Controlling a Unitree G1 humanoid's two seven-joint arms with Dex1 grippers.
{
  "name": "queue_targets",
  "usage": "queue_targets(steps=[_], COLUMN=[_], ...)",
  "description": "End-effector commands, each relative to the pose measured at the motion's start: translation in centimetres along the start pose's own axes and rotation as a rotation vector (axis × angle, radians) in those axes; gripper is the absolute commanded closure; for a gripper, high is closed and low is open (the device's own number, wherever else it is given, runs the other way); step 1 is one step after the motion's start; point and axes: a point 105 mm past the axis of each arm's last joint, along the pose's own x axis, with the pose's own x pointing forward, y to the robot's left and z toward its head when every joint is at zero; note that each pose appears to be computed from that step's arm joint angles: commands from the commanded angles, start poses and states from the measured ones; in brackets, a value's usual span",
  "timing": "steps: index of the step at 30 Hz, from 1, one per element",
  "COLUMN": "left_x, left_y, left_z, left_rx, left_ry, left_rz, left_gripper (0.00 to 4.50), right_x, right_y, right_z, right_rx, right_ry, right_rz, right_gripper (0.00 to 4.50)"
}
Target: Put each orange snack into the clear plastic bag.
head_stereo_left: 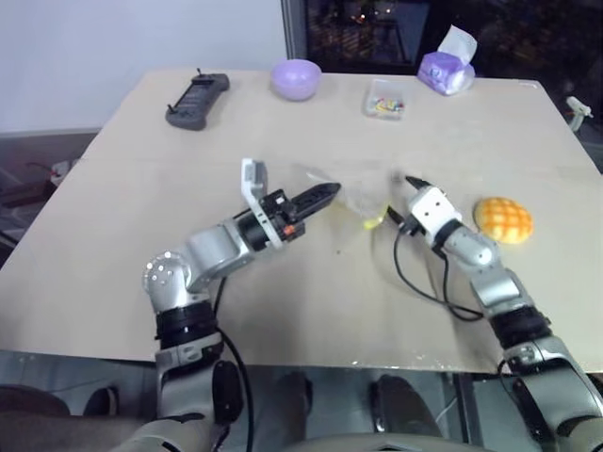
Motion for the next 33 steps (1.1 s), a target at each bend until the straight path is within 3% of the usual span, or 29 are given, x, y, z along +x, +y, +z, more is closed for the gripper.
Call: queue_targets(steps=[1,4,5,6,12,20,22,26,33], left_x=[0.2,0.2,0.2,0.2,0.3,0.1,-0.2,-1.4,-2.0], left_y=[-1.5,-1.6,-1.7,-1.7,-1.9,-1.8,-0.3,1.5,0.6], left_z=[0.0,0.1,0.1,0.1,0.0,0.6,2.0,5.1,6.3], left_rx=[0.024,0.021,0.02,0.02,0.014,0.103,0.236,0.313,0.523], left_ry=[-0.006,-0.013,-0.014,-0.014,-0.012,-0.029,-0.092,-0.243,-0.215], left_rz=[-0.04,-0.034,-0.034,-0.034,-0.031,-0.009,0.106,0.201,0.204], left_gripper=[4.46,4.46,4.5,4.5,4.5,4.5,4.5,4.5,1.25], right_x=[0.8,0.9,0.9,0.8,0.8,0.5,0.6,1.0,1.6], right_y=[-0.1,0.5,0.5,0.5,0.8,0.1,-0.9,-2.8,-4.1], right_z=[2.1,2.4,2.4,2.5,3.2,2.2,1.9,2.8,3.6], right_rx=[0.041,0.089,0.094,0.103,0.106,0.092,0.049,-0.011,-0.114], right_ry=[-0.114,-0.143,-0.147,-0.158,-0.201,-0.153,-0.116,-0.096,-0.036], right_rz=[0.031,0.079,0.081,0.089,0.123,0.109,0.07,0.004,-0.037], right_gripper=[1.1,1.1,1.51,1.65,4.37,4.45,4.45,4.45,4.5])
